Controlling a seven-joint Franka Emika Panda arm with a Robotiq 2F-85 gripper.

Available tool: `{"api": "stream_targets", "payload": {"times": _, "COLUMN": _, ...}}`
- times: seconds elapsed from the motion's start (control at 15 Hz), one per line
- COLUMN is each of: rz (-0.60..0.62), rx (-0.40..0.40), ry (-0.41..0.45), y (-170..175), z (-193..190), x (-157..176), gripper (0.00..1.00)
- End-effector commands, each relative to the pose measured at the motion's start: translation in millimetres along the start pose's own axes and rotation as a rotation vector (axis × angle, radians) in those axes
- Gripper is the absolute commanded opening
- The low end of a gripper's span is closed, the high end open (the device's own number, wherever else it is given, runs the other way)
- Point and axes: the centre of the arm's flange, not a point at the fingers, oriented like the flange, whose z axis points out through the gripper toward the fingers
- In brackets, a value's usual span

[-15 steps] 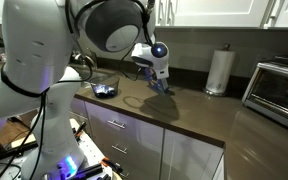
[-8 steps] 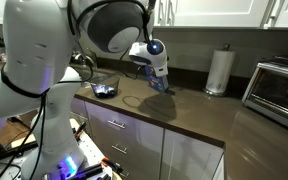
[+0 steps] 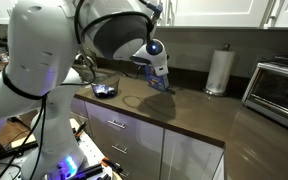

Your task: Pour the contents from the box into the black then put the box on the counter

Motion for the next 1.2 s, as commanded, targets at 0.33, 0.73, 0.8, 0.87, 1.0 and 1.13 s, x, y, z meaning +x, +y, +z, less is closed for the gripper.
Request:
{"api": "stream_targets", "payload": {"times": 0.33, "rz": -0.041, "rx": 0.028, "ry": -0.012, "y": -2, "z": 9, "x": -20, "gripper": 1.0}}
{"api": "stream_targets", "payload": {"times": 0.73, "rz": -0.021, "rx": 0.043, "ry": 0.018, "y": -2, "z": 5, "x": -19, "gripper": 1.0}}
{"api": "stream_targets", "payload": {"times": 0.8, "rz": -0.012, "rx": 0.047, "ry": 0.025, "y": -3, "z": 5, "x": -18, "gripper": 1.0}}
{"api": "stream_targets", "payload": {"times": 0.87, "rz": -0.005, "rx": 0.051, "ry": 0.034, "y": -4, "z": 4, "x": -16, "gripper": 1.0}}
{"api": "stream_targets", "payload": {"times": 1.0, "rz": 0.008, "rx": 0.061, "ry": 0.034, "y": -9, "z": 1, "x": -11, "gripper": 1.0}}
{"api": "stream_targets", "payload": {"times": 1.13, "rz": 0.017, "rx": 0.067, "ry": 0.042, "y": -12, "z": -3, "x": -8, "gripper": 1.0}}
